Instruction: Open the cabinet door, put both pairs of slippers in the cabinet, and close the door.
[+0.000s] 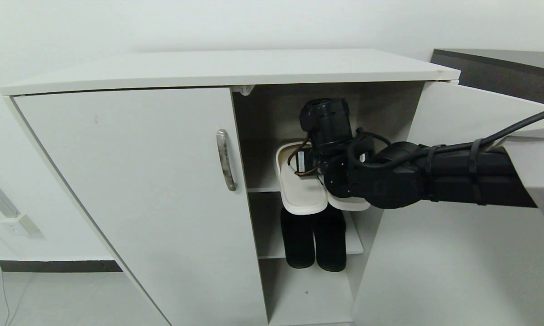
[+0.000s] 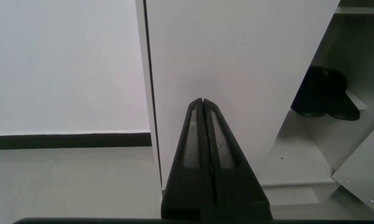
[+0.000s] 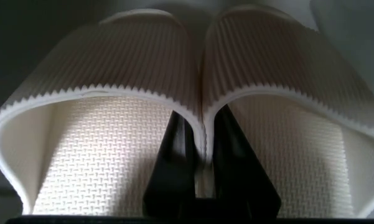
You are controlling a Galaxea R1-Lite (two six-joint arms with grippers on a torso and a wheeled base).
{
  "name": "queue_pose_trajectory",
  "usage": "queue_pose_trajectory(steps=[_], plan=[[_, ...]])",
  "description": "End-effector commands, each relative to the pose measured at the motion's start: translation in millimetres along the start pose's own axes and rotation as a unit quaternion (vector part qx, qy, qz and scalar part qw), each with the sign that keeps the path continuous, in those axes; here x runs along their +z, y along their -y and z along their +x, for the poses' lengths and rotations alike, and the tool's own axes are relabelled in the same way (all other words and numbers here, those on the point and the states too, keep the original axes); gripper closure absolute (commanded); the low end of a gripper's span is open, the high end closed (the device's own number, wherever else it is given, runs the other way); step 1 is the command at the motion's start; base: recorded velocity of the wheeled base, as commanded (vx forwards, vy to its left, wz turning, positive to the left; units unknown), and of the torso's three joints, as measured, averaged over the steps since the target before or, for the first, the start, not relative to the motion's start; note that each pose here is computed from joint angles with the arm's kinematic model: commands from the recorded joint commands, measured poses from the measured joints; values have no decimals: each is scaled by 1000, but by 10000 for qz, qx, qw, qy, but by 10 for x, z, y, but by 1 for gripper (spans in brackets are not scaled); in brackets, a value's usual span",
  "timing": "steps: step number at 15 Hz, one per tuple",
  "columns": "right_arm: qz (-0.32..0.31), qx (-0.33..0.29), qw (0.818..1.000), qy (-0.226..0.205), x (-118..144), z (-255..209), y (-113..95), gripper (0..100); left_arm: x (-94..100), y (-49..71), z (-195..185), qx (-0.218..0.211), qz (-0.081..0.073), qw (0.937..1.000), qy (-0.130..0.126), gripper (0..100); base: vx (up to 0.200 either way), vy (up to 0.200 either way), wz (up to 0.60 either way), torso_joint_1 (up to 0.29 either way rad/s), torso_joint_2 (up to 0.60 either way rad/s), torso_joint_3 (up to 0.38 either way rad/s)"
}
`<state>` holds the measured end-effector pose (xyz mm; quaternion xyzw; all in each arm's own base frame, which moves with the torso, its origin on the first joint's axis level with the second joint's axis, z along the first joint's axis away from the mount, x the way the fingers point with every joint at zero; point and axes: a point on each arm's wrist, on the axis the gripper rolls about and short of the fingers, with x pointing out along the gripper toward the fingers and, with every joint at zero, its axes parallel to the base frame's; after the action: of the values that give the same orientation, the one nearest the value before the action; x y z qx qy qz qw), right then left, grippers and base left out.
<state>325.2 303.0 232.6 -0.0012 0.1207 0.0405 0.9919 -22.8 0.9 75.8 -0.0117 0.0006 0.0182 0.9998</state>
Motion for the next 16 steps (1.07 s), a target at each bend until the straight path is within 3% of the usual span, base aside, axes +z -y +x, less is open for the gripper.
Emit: queue_pose_trajectory(steps=[1, 7, 16], plan=[[62, -54, 10000, 46, 15, 101, 9, 100, 0, 0, 0, 2, -6, 10000, 1, 100, 0, 0, 0, 0, 0, 0], [186, -128, 9995, 202, 61, 302, -28, 100, 0, 0, 0, 2, -6, 10000, 1, 100, 0, 0, 0, 0, 0, 0], [132, -151, 9998, 99, 73, 389, 46, 100, 0, -1, 0, 2, -6, 10000, 1, 100, 0, 0, 0, 0, 0, 0]])
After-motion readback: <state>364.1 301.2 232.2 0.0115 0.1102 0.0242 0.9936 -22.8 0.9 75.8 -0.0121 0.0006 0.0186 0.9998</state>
